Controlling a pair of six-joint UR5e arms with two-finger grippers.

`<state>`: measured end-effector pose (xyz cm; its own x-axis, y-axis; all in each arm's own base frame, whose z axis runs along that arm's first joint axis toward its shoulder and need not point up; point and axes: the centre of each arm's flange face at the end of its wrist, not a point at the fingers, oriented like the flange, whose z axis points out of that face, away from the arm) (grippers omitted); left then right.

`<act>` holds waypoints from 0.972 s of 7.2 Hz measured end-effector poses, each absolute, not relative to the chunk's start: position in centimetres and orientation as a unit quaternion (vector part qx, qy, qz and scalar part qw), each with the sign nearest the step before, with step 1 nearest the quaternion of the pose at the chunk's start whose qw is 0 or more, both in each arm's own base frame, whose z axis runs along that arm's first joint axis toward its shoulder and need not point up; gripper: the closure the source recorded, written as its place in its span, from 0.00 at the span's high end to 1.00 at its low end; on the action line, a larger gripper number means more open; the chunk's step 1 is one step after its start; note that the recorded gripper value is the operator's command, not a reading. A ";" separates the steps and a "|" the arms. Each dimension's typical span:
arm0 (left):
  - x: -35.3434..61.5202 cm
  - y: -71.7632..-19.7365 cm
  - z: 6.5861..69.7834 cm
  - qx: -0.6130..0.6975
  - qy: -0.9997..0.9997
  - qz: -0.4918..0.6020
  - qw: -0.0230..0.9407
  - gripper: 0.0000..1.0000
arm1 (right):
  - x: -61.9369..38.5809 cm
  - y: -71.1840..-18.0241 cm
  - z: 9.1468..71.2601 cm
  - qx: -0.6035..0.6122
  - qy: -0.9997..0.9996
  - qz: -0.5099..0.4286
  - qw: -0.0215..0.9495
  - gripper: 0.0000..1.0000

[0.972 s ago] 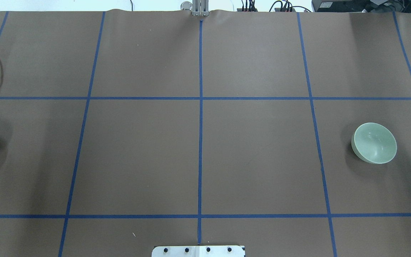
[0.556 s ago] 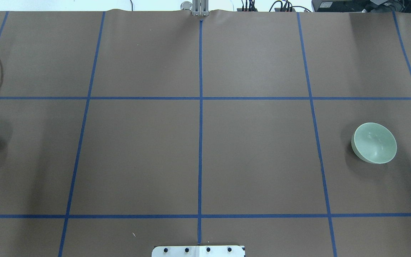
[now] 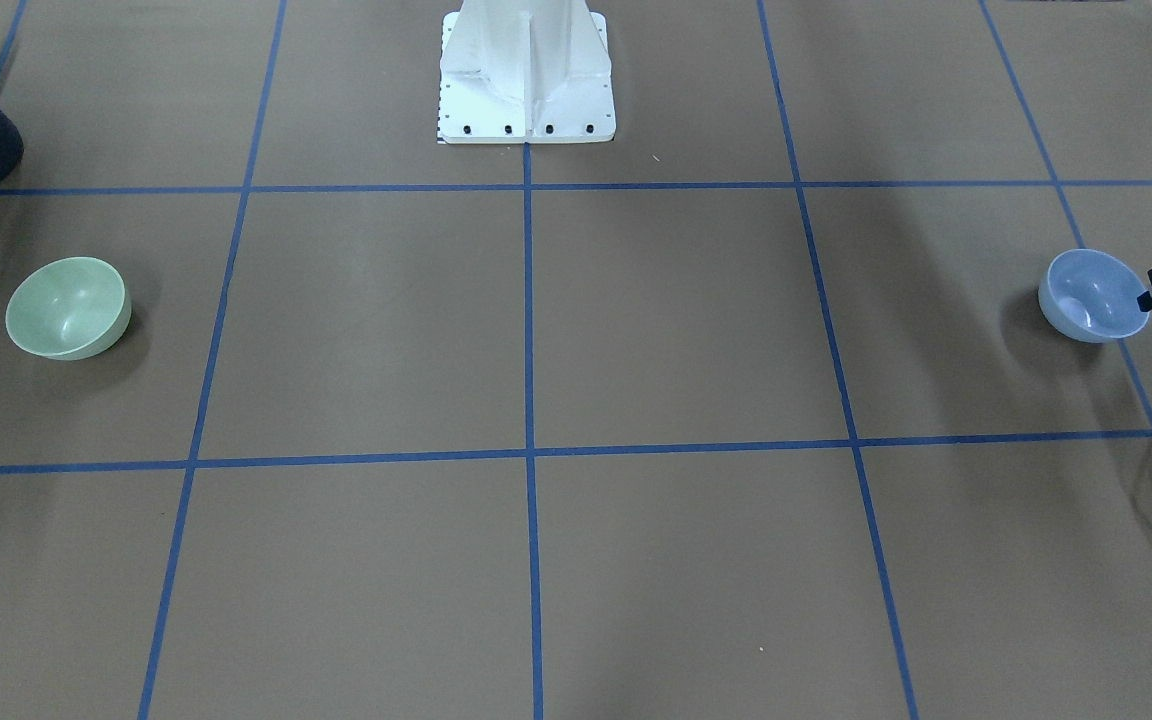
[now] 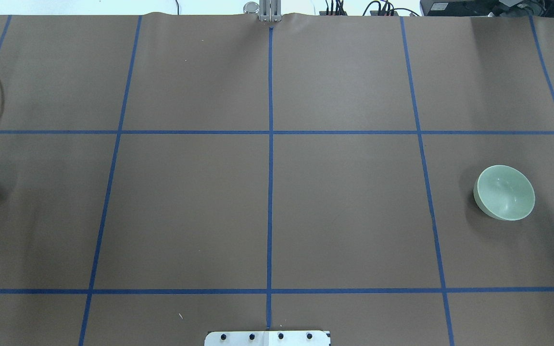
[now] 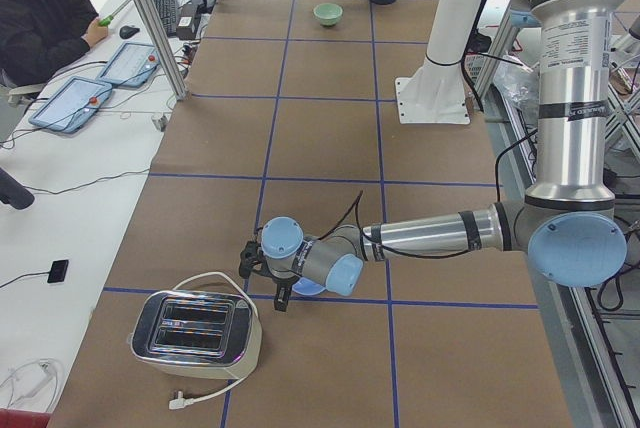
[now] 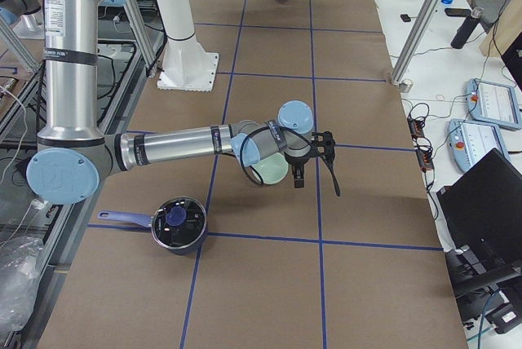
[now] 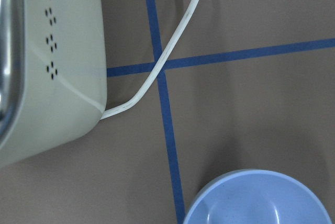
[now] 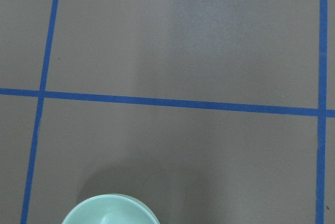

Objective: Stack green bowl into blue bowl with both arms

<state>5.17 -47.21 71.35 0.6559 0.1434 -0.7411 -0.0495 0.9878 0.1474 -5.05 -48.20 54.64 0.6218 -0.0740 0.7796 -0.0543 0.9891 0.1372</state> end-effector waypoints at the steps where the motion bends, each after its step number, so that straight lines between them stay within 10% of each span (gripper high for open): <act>1: 5.8 -47.1 71.6 0.055 0.409 0.057 0.909 0.97 | -5.1 -48.3 54.6 0.074 -0.435 -0.006 0.897 1.00; 5: 7.5 -46.5 72.8 0.049 0.402 0.072 0.911 0.97 | -5.1 -48.4 54.5 0.074 -0.434 -0.006 0.898 1.00; 7: 8.1 -46.4 73.1 0.048 0.397 0.078 0.913 0.80 | -5.1 -48.5 54.3 0.076 -0.434 -0.006 0.898 1.00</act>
